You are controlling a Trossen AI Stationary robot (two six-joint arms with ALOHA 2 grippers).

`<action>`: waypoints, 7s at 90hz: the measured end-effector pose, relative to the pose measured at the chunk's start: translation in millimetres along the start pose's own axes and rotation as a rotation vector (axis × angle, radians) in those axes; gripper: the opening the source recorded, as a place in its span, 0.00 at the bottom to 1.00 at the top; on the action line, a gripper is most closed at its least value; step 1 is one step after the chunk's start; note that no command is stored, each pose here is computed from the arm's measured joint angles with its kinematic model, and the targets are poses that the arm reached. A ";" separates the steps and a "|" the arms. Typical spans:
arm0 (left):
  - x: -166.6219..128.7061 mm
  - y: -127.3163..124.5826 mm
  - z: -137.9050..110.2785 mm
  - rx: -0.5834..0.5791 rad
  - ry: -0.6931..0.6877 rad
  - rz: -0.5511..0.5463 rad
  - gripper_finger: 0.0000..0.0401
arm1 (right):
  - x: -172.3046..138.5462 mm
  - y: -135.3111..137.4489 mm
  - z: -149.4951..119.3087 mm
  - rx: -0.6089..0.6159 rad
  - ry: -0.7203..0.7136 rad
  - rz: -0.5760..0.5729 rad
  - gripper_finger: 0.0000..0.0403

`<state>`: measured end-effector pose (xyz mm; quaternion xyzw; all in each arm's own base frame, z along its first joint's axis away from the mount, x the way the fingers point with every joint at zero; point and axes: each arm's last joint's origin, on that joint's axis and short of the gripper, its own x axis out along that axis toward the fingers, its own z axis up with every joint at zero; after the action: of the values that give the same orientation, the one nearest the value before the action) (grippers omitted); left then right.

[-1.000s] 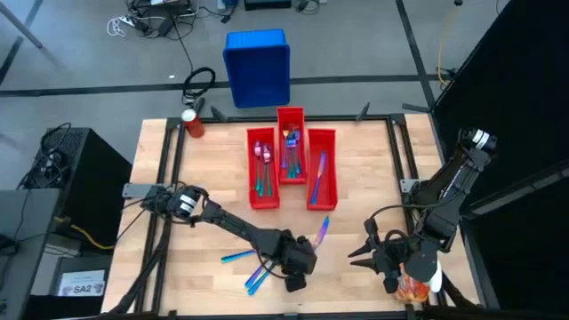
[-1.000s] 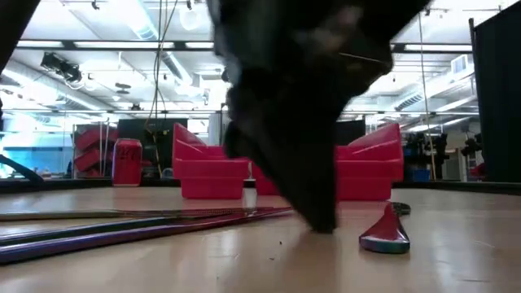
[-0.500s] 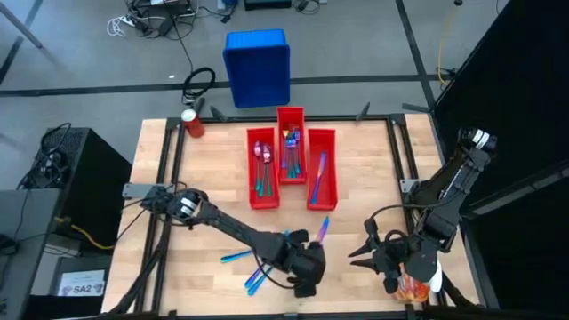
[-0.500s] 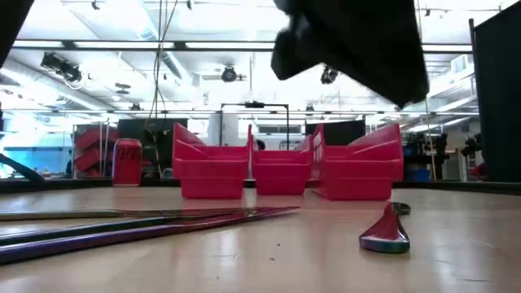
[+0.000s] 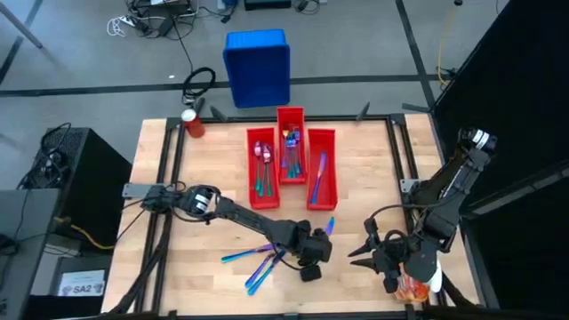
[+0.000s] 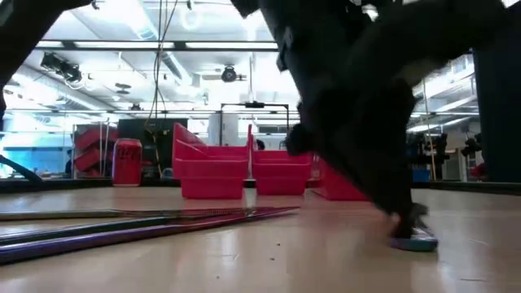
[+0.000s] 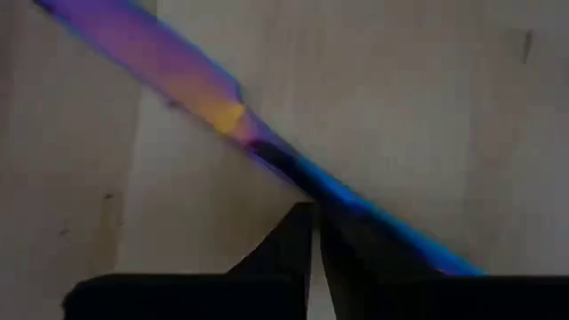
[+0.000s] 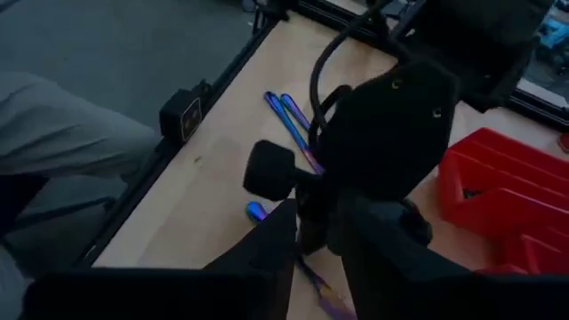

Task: Sort silverware
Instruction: Put the iridescent knife into the right orange bin

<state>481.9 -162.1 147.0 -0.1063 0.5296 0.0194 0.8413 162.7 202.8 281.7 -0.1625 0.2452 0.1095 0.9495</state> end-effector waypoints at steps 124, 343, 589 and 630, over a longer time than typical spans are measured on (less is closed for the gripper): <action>-2.2 -5.6 -6.6 0.066 -0.014 0.089 0.00 | 7.5 -6.0 -5.1 0.007 0.022 -0.026 0.17; -101.5 -80.6 -69.7 -0.144 0.289 0.419 0.30 | 15.7 -10.2 -12.3 0.019 0.037 -0.025 0.16; -101.2 -3.4 -144.2 -0.381 0.047 -0.016 0.69 | 18.5 -13.3 -12.1 0.027 0.050 0.009 0.16; -89.7 23.6 -160.7 -0.389 0.195 0.102 0.68 | 18.5 -13.3 -12.0 0.028 0.050 0.009 0.16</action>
<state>296.7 -164.0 156.6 -0.2410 0.5994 0.1535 0.7477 177.2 188.5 265.9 -0.1509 0.2710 0.1061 0.9447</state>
